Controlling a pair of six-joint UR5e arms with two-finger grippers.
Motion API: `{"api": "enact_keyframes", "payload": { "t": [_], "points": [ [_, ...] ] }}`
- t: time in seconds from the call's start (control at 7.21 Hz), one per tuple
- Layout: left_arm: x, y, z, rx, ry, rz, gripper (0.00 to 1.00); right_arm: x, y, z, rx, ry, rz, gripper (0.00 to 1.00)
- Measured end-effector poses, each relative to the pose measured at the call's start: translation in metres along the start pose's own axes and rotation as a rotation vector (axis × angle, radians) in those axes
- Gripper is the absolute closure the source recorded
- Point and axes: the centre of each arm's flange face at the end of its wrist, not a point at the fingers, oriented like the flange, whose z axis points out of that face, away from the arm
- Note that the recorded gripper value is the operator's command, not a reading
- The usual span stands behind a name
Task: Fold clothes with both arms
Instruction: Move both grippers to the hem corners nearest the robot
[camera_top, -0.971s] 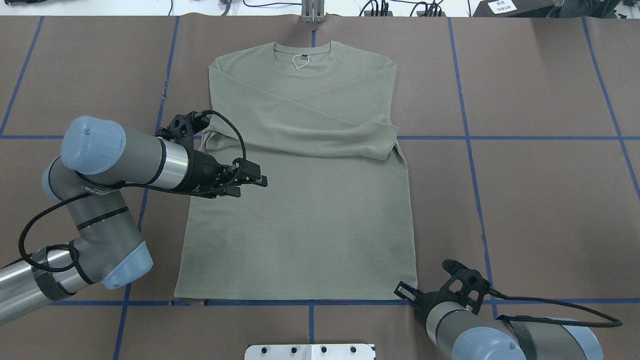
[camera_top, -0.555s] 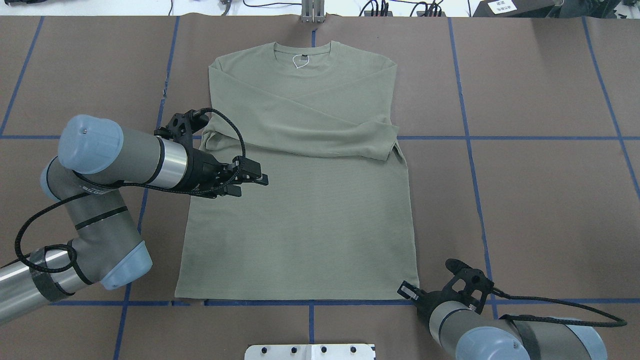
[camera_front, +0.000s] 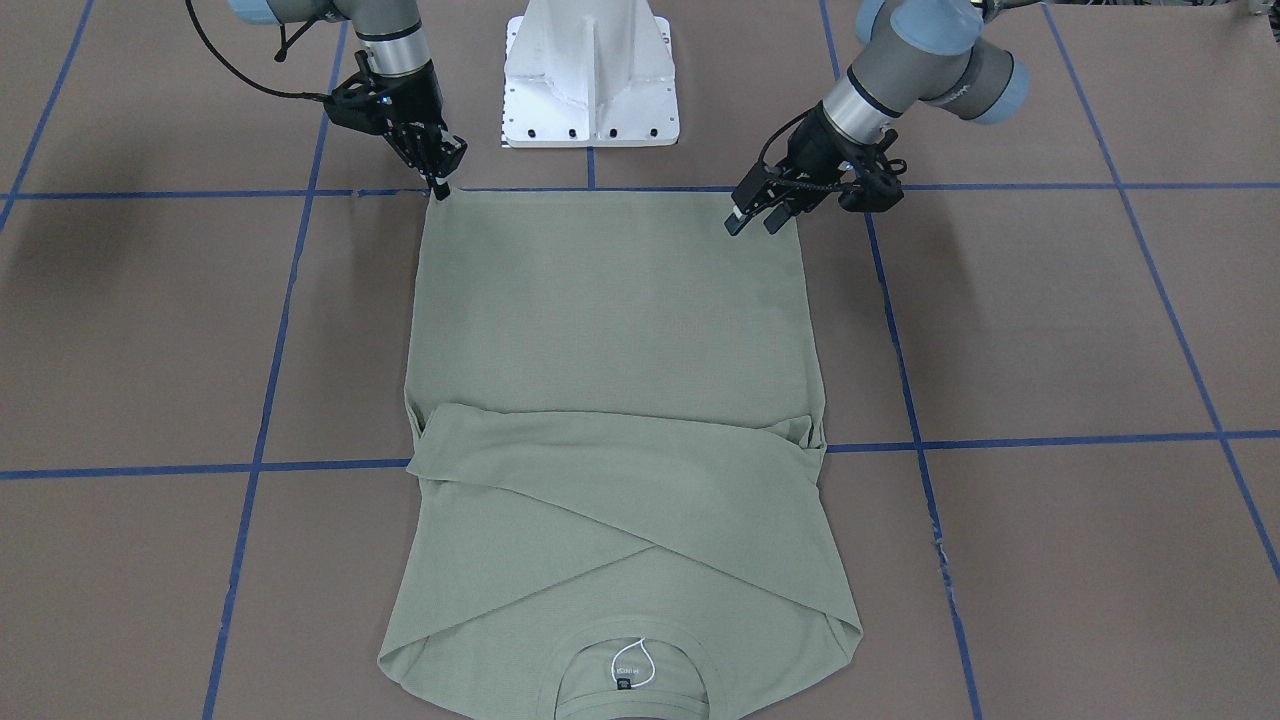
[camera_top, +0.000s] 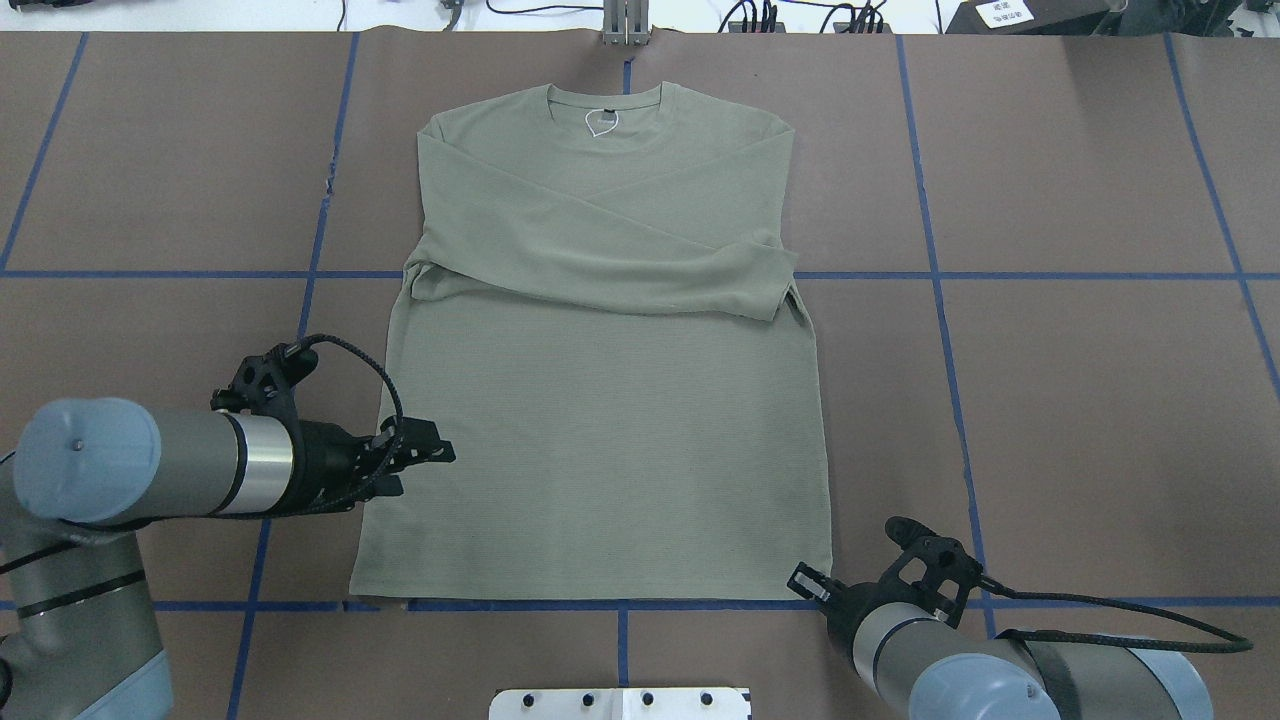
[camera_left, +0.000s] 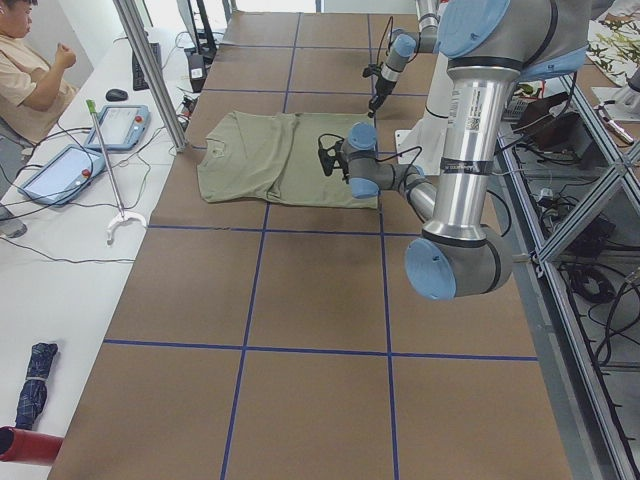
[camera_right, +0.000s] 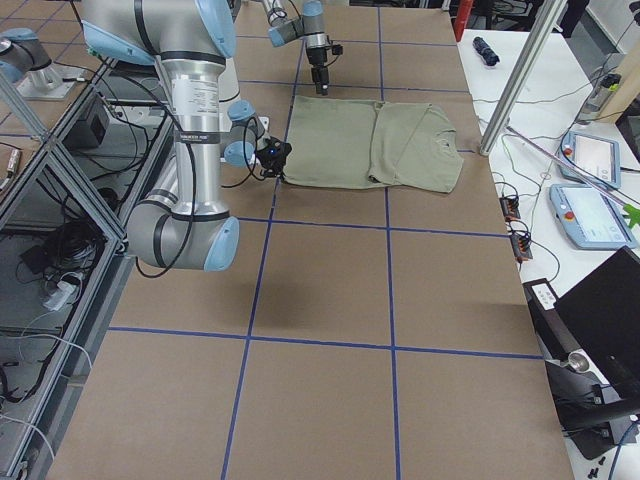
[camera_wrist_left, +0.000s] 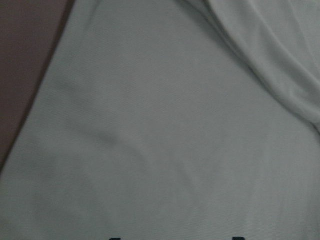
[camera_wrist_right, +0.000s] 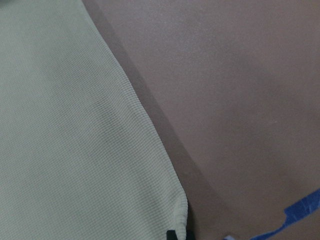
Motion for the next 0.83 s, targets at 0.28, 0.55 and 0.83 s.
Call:
{"api": "enact_keyframes", "payload": {
  "t": [0.28, 0.55, 0.83],
  "points": [
    [-0.016, 0.036, 0.005, 0.034, -0.165, -0.026, 0.22, -0.001, 0.0, -0.001, 0.0, -0.004, 0.002, 1.0],
    [-0.028, 0.055, 0.014, 0.058, -0.233, -0.024, 0.26, -0.002, 0.0, -0.002, 0.001, -0.007, 0.003, 1.0],
    [-0.036, 0.059, 0.019, 0.071, -0.274, -0.021, 0.26, -0.002, 0.0, -0.003, 0.001, -0.008, 0.004, 1.0]
  ]
}}
